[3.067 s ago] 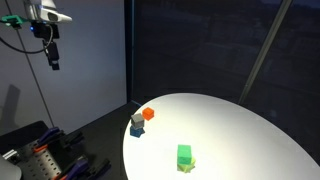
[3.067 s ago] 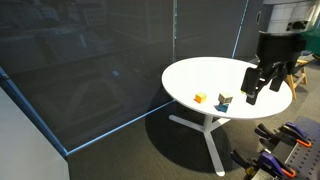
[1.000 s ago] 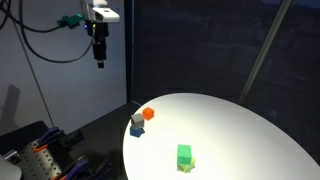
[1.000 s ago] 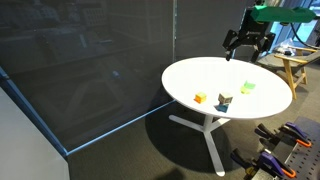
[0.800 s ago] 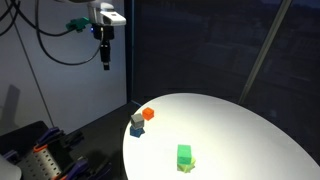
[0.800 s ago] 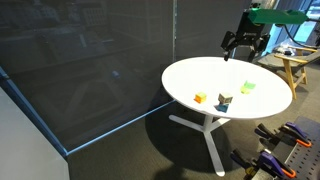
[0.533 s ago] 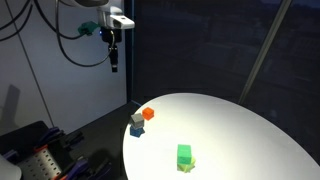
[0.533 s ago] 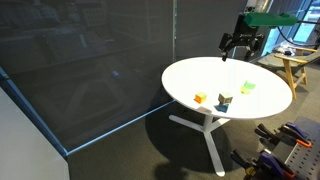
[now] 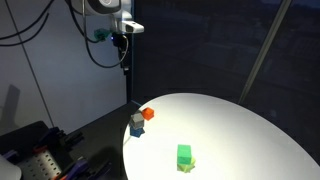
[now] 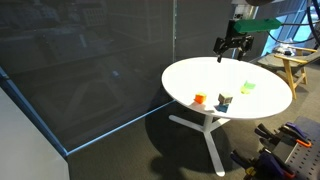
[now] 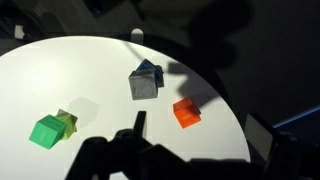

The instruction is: Put the grey block on the table

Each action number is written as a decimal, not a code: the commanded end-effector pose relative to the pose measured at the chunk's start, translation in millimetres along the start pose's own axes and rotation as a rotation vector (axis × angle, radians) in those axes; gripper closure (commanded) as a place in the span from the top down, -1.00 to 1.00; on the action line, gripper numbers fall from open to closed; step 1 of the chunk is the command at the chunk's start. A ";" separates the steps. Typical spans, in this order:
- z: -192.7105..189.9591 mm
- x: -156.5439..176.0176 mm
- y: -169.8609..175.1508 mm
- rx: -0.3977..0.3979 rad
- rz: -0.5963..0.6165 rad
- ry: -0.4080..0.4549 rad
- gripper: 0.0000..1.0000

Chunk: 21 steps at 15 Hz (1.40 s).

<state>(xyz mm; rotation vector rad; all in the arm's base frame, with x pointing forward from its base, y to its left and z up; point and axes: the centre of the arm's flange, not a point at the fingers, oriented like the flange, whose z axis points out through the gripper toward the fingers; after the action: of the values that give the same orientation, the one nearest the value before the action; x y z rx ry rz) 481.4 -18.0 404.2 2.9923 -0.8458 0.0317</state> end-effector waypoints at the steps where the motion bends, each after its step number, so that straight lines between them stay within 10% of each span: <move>1: 0.9 2.7 -0.4 0.000 -0.004 -0.002 1.00; 21: 35.8 32.9 17.6 0.009 0.032 -0.013 1.00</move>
<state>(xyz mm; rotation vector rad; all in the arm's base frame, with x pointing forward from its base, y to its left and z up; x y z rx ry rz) 493.0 -38.1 381.2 2.9875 -0.8853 0.0159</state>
